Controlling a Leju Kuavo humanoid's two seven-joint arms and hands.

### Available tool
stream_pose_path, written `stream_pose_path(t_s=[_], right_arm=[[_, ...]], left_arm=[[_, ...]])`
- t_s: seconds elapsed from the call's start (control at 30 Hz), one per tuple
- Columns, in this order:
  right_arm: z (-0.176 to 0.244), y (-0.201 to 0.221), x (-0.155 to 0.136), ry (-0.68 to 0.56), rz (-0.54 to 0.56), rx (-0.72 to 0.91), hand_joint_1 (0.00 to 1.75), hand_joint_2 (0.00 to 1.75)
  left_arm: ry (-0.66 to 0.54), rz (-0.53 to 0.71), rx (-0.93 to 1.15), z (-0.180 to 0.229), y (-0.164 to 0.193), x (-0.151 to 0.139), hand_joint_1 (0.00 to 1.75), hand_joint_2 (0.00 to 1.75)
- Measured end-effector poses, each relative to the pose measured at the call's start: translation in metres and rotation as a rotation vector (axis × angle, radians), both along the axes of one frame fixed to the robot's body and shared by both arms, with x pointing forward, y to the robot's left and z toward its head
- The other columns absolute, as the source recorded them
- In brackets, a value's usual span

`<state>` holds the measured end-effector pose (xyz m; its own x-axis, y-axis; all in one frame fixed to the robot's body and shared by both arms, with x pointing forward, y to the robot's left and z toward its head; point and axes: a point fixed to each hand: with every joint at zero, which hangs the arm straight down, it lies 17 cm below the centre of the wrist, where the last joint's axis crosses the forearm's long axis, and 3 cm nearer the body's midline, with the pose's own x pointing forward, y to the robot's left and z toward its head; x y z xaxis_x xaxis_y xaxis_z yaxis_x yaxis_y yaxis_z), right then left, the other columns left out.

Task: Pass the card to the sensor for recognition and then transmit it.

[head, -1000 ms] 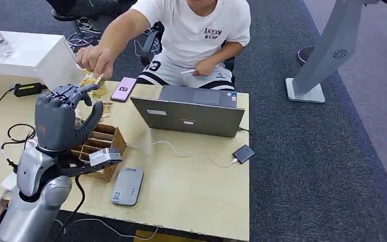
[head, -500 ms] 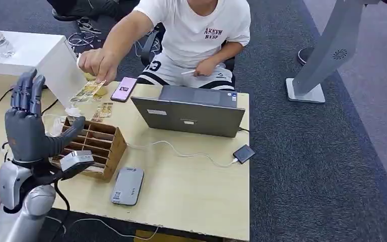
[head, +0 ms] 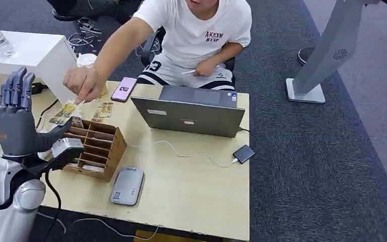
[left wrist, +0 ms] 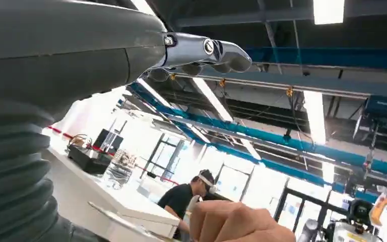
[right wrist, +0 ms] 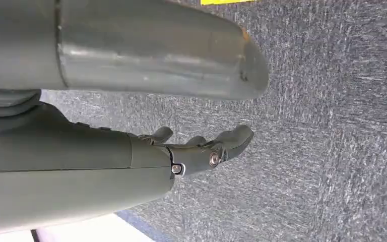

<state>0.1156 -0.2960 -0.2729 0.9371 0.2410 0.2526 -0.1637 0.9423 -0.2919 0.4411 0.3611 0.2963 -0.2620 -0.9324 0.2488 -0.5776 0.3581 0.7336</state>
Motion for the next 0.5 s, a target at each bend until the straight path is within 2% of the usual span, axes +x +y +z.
stream_pose_path(t_s=[0.23, 0.5], right_arm=[[0.0, -0.001, 0.0, 0.001, 0.006, -0.003, 0.0, 0.0], [0.0, -0.001, 0.002, -0.004, 0.035, 0.0, 0.0, 0.0]], left_arm=[[0.017, 0.012, 0.01, -0.003, 0.002, 0.004, 0.0, 1.75], [0.067, 0.056, 0.054, -0.005, 0.002, 0.026, 0.0, 1.75]])
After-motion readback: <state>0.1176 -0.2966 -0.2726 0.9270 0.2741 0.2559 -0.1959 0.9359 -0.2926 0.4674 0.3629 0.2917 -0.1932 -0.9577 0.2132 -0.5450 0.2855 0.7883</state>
